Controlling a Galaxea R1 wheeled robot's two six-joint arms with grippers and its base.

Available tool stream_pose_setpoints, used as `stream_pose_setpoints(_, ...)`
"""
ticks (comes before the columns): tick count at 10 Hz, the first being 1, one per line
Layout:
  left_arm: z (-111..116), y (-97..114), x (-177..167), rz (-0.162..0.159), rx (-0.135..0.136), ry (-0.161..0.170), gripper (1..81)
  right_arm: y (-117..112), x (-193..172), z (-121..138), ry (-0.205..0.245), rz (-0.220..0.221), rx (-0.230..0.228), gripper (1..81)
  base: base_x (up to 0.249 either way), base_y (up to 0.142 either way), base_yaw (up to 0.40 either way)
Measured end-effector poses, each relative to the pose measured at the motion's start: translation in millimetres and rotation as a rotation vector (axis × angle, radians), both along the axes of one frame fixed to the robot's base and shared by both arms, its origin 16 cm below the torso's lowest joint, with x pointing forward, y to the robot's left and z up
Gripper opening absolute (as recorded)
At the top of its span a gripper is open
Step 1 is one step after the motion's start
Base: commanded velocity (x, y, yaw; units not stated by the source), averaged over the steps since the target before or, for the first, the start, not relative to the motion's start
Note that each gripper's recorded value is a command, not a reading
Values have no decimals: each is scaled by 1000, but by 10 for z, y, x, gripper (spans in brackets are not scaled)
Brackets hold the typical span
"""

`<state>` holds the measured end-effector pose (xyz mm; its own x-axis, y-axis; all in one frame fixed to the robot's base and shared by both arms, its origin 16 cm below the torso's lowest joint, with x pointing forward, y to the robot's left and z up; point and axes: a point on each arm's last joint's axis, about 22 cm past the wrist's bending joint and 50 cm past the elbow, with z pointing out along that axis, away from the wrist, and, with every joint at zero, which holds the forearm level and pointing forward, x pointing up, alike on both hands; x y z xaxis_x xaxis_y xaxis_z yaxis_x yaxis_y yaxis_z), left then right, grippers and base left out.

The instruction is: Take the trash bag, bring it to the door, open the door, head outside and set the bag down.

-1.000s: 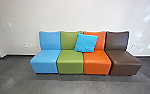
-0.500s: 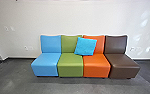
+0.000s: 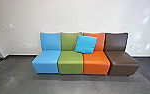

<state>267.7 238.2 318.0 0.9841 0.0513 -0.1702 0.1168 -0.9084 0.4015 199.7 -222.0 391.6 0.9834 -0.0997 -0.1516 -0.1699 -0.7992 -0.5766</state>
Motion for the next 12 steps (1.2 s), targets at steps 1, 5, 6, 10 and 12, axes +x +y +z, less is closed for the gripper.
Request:
stream_pose_setpoints(1,21,-1,-174,-4,12,21,10,5,-112,20,13,3,-8,811,0,0,0)
stream_pose_setpoints(5,94,-129,-997,-56,51,70,10,41,-477,117,55,8,-35,811,0,0,0)
stream_pose_setpoints(6,131,-203,-1095,-70,53,64,10,28,-529,158,50,12,-41,811,0,0,0)
stream_pose_setpoints(10,358,-389,-1271,-116,67,-13,10,92,-641,283,-16,25,-68,811,0,0,0)
stream_pose_setpoints(12,496,-390,-1245,-125,70,-57,10,53,-650,371,-55,27,-85,811,0,0,0)
